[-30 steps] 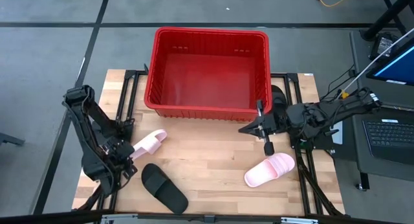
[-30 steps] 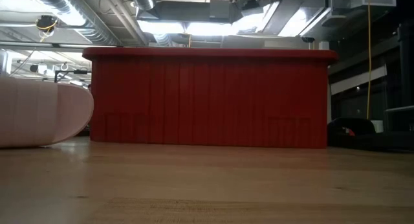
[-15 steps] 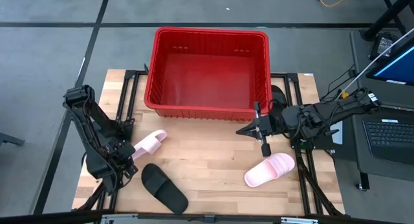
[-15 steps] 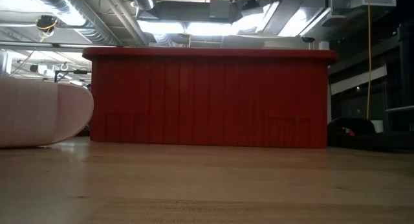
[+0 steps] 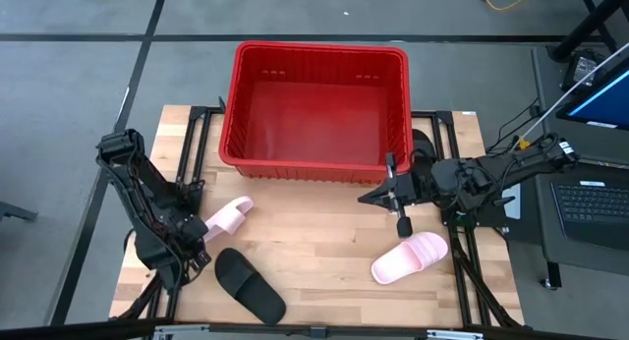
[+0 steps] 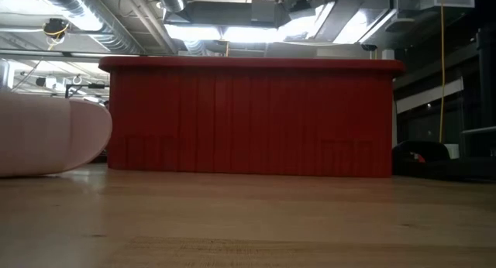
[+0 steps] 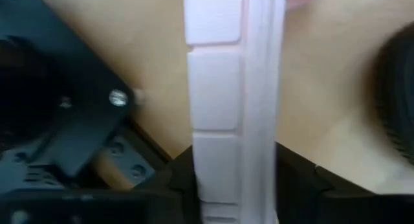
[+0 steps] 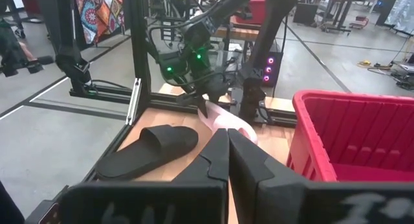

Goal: Pick and place slides into bin
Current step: Put the left pink slide into the bin

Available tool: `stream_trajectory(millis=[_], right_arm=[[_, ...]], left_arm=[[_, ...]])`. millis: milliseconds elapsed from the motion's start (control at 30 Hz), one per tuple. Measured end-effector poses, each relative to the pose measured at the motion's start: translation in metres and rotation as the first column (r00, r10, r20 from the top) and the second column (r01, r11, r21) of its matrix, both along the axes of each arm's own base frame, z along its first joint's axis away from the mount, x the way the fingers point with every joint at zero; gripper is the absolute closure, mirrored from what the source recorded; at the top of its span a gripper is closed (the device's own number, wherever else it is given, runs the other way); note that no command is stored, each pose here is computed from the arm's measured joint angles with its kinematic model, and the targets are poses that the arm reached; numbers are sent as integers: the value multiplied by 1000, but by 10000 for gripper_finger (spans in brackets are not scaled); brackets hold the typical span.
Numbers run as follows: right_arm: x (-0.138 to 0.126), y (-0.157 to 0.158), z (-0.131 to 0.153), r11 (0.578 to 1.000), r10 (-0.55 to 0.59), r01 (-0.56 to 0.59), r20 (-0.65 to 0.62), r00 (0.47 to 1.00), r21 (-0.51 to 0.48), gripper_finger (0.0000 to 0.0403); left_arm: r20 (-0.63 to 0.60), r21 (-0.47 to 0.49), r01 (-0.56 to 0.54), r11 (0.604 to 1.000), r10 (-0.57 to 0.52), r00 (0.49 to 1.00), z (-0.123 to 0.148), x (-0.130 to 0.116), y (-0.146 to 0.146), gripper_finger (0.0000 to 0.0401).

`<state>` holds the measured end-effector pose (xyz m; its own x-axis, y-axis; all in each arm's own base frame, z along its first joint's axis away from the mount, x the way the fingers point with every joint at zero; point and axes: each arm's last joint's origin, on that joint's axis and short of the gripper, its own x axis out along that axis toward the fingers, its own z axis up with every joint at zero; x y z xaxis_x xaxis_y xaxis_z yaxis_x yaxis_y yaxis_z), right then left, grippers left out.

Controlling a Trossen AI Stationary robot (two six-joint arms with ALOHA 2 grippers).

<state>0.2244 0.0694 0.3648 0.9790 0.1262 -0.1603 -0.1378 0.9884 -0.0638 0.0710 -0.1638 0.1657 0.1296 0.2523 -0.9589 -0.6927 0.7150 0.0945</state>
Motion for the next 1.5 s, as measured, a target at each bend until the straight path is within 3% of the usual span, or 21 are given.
stream_trajectory(millis=[133,500,667,933,1100,1267,1500], right_arm=[[0,0,2,1000,0,0,16,1000,3,397],[1,0,4,1000,3,-2,40,999,-16,397],[1,-2,4,998,-53,54,41,998,-23,397],[1,-2,4,998,-66,66,41,997,-17,397],[1,-2,6,998,-66,67,61,996,-13,397],[1,-2,8,998,-64,66,88,994,-17,397],[1,-2,11,998,-63,66,117,991,-24,397]], left_arm=[[14,-26,-20,999,21,1000,-1,1,-2,338],[104,-49,-15,999,21,994,12,6,-11,338],[99,-38,23,999,-19,995,25,8,-15,338],[104,-50,105,993,-99,990,66,13,-27,338],[168,-103,105,989,-86,982,97,18,-35,339],[308,-117,114,987,-73,948,120,23,-41,339],[542,14,34,999,-36,839,128,38,-31,339]])
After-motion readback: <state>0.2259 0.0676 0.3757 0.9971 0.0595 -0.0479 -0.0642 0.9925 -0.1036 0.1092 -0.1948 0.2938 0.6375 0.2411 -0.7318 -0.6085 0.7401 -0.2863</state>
